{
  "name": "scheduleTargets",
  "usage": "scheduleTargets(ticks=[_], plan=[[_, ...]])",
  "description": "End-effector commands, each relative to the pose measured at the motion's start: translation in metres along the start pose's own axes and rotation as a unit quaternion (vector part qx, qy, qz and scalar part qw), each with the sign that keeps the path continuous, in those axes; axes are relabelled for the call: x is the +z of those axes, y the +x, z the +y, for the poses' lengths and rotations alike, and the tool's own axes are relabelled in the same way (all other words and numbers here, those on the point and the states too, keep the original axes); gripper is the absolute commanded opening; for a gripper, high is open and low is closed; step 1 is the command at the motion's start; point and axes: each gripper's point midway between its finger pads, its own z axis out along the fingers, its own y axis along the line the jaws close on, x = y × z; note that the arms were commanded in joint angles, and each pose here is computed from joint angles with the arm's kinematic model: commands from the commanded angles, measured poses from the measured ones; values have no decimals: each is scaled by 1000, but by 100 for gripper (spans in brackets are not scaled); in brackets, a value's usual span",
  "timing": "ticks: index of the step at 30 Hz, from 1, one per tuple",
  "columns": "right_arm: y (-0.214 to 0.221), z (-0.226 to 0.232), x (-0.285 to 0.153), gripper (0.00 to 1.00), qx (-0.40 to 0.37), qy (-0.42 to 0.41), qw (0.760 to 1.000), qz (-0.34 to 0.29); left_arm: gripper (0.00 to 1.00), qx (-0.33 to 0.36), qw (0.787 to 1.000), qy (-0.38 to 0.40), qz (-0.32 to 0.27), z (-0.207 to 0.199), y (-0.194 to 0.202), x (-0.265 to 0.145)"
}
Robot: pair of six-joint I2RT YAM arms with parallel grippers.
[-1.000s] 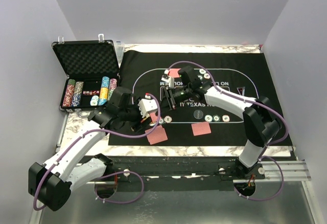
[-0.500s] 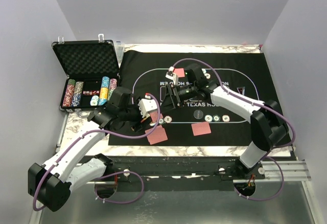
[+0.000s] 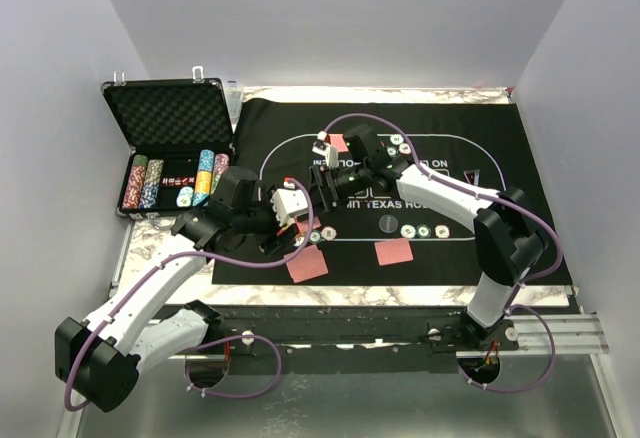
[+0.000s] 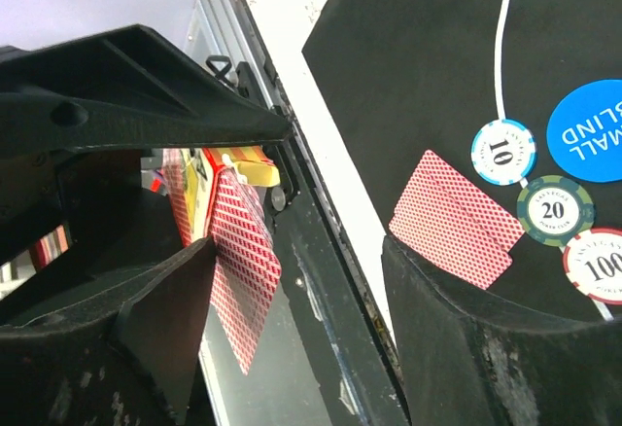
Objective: Distribute texas hold em gaming equipment
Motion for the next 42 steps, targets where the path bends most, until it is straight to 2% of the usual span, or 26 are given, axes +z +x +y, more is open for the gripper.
scheduleTargets(ticks=[1,6,10,14,19,22,27,35,42], plan=[[-2,-7,1,67,-7,30,1000,1,0,11,999,-5,-32,5,-23,-4],[7,-17,-8,46,-7,55,998,6,0,3,1000,-11,-29,6,-19,-5],[10,-14,-18,39,-10,50,999,6,0,-2,1000,-15,-27,8,-16,-5],[9,-3,-23,39,-18,29,999,6,0,-1,1000,-15,-27,9,-16,-4],[6,20,-26,55,-22,-22,1000,6,0,2,999,-11,-30,9,-19,-3],[6,25,-26,56,-19,-35,999,8,0,3,999,-13,-32,11,-21,-4],[10,13,-27,36,-20,-4,1000,15,0,2,999,-19,-26,11,-17,-4],[16,10,-35,25,-24,14,999,17,0,2,999,-21,-26,8,-12,-7],[6,18,-27,1,-21,-23,999,17,0,6,999,-15,-30,8,-17,-6]])
